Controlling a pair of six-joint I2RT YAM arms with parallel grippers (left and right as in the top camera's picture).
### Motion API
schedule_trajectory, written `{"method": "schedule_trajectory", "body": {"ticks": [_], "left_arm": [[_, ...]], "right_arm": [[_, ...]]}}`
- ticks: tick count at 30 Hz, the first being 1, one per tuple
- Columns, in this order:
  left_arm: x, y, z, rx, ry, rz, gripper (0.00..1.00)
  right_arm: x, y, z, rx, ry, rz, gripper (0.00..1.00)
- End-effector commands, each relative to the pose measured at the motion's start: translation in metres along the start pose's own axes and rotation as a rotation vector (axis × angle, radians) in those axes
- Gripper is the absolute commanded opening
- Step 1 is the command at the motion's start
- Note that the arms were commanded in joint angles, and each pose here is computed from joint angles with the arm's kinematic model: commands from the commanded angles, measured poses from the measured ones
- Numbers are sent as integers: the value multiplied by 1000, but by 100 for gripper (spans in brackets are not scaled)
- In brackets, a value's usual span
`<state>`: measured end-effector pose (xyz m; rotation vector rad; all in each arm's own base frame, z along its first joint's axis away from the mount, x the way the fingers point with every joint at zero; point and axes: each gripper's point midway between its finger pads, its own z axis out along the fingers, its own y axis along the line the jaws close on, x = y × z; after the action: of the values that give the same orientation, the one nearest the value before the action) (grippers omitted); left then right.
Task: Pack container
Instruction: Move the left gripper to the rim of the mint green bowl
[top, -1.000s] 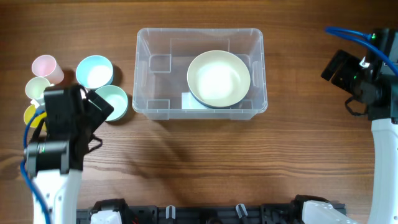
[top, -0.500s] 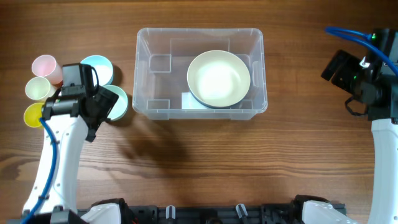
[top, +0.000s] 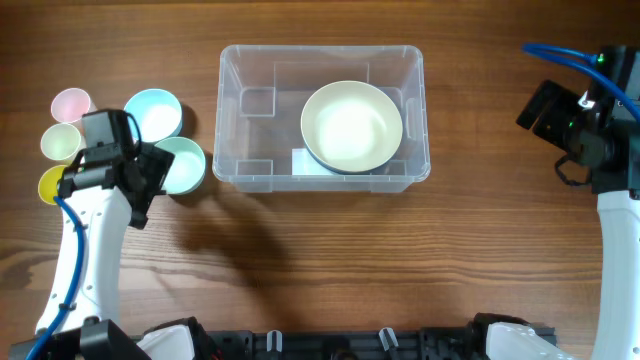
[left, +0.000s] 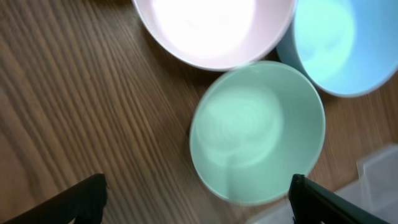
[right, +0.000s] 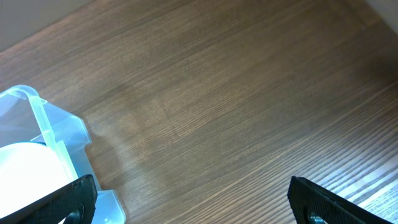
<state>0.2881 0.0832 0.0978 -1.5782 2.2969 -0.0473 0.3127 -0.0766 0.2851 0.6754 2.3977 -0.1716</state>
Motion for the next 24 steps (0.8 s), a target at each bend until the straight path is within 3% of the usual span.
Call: {"method": "schedule_trajectory", "body": {"ticks": [1, 7, 18, 20, 21, 24], "left_arm": [[4, 1, 15, 54, 53, -3, 89], [2, -12, 24, 115, 57, 1, 89], [12, -7, 70, 37, 124, 2, 87], [13, -11, 78, 50, 138, 2, 68], [13, -16, 79, 74, 143, 1, 47], [13, -19, 78, 90, 145, 1, 38]], "right_arm": [[-7, -2, -1, 14, -17, 19, 99], [-7, -2, -1, 14, -17, 20, 100], [-7, -2, -1, 14, -17, 20, 99], [-7, -2, -1, 14, -17, 19, 100], [-7, -2, -1, 14, -17, 20, 99], [-7, -2, -1, 14, -17, 19, 100]]}}
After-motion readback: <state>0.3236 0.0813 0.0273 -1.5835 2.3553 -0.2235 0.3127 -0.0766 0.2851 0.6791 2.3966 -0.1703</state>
